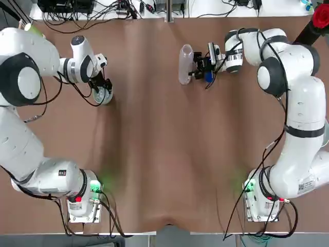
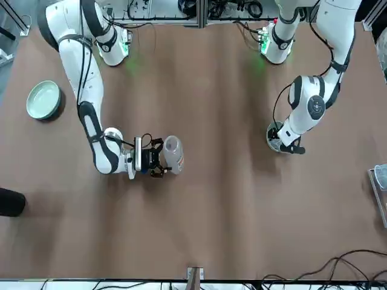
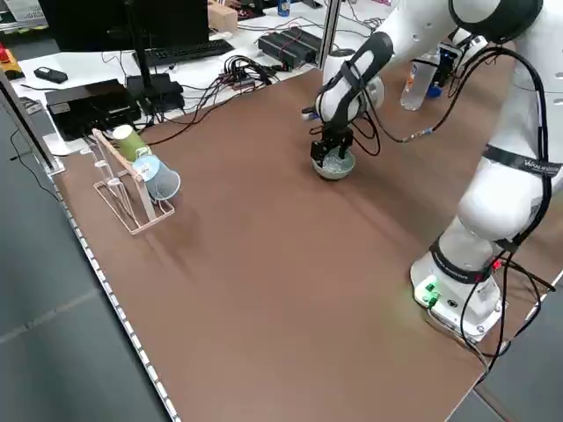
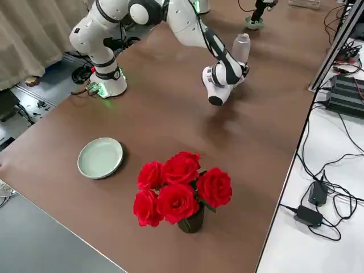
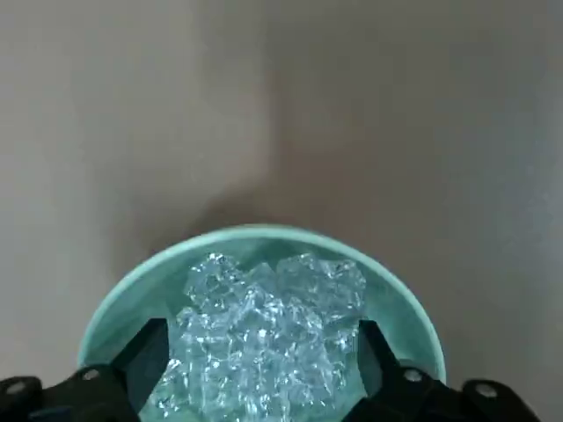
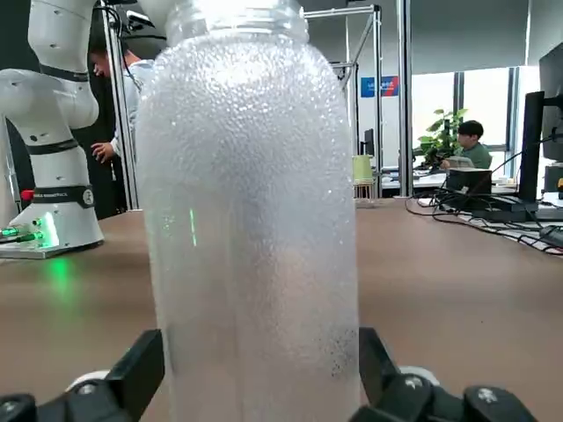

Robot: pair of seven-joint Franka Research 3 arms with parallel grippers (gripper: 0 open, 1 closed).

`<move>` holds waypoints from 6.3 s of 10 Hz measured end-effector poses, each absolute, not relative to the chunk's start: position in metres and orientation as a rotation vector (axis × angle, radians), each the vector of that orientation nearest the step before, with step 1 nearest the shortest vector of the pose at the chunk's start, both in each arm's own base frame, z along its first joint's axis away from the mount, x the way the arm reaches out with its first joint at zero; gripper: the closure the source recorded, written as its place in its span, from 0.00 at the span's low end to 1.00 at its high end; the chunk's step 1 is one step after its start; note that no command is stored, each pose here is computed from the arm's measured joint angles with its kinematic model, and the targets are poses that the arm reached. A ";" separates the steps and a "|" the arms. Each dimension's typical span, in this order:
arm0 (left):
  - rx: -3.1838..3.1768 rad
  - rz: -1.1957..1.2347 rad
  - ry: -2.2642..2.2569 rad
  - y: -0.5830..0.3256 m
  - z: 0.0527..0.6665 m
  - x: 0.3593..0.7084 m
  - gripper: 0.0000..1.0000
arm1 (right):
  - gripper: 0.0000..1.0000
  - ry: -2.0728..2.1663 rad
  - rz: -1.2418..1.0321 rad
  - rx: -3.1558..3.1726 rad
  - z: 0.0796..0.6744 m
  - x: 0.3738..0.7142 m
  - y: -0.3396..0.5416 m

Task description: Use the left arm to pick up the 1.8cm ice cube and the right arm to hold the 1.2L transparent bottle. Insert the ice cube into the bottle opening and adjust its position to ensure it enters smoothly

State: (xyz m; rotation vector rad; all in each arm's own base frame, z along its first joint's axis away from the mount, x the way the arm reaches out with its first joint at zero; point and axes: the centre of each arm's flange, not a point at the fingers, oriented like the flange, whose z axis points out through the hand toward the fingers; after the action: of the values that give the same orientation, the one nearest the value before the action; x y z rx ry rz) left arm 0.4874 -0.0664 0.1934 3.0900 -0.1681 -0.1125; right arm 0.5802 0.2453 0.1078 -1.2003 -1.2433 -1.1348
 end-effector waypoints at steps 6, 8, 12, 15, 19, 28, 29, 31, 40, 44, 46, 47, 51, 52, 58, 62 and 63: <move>3.090 -0.110 -0.168 -0.066 0.194 0.488 0.48 | 0.02 -1.231 -1.149 -1.194 0.105 0.581 0.241; 3.090 -0.107 -0.168 -0.067 0.194 0.488 0.52 | 0.02 -1.229 -1.152 -1.194 0.105 0.581 0.239; 3.090 -0.107 -0.166 -0.066 0.194 0.488 0.52 | 0.00 -1.228 -1.151 -1.191 0.105 0.580 0.241; 3.091 -0.108 -0.166 -0.067 0.196 0.489 0.52 | 0.00 -1.228 -1.150 -1.191 0.105 0.580 0.241; 3.094 -0.101 -0.168 -0.066 0.214 0.491 0.52 | 0.00 -1.227 -1.150 -1.191 0.104 0.580 0.241; 3.103 -0.089 -0.159 -0.068 0.282 0.510 0.52 | 0.00 -1.226 -1.149 -1.192 0.103 0.580 0.241; 3.104 -0.117 -0.143 -0.073 0.302 0.521 0.52 | 0.00 -1.226 -1.149 -1.191 0.103 0.580 0.241; 3.101 -0.087 -0.110 -0.101 0.335 0.536 0.52 | 0.00 -1.225 -1.149 -1.190 0.103 0.580 0.241; 2.998 0.097 0.096 -0.284 0.447 0.534 0.52 | 0.00 -1.224 -1.149 -1.186 0.103 0.579 0.241; 2.926 0.008 0.192 -0.394 0.489 0.522 0.52 | 0.00 -1.224 -1.149 -1.186 0.103 0.579 0.241; 2.891 -0.006 0.229 -0.446 0.492 0.510 0.52 | 0.00 -1.224 -1.150 -1.185 0.103 0.579 0.241; 2.875 0.007 0.257 -0.469 0.496 0.508 0.52 | 0.00 -1.224 -1.150 -1.185 0.104 0.579 0.241; 2.851 0.106 0.341 -0.531 0.466 0.521 0.52 | 0.00 -1.224 -1.150 -1.184 0.104 0.579 0.241; 2.837 0.186 0.360 -0.552 0.457 0.517 0.52 | 0.00 -1.224 -1.150 -1.184 0.104 0.579 0.241; 2.741 0.286 0.398 -0.587 0.447 0.522 0.52 | 0.00 -1.223 -1.149 -1.185 0.103 0.579 0.241; 2.760 0.269 0.390 -0.591 0.441 0.517 0.52 | 0.00 -1.218 -1.148 -1.175 0.103 0.578 0.242; 2.759 0.268 0.380 -0.595 0.441 0.513 0.52 | 0.00 -1.217 -1.148 -1.174 0.103 0.578 0.242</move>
State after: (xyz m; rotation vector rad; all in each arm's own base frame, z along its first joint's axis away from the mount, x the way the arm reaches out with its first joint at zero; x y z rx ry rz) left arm 0.5134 -0.5945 0.4414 2.7595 0.3803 0.2682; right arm 0.5782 0.2422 0.1032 -1.1741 -1.2175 -1.1482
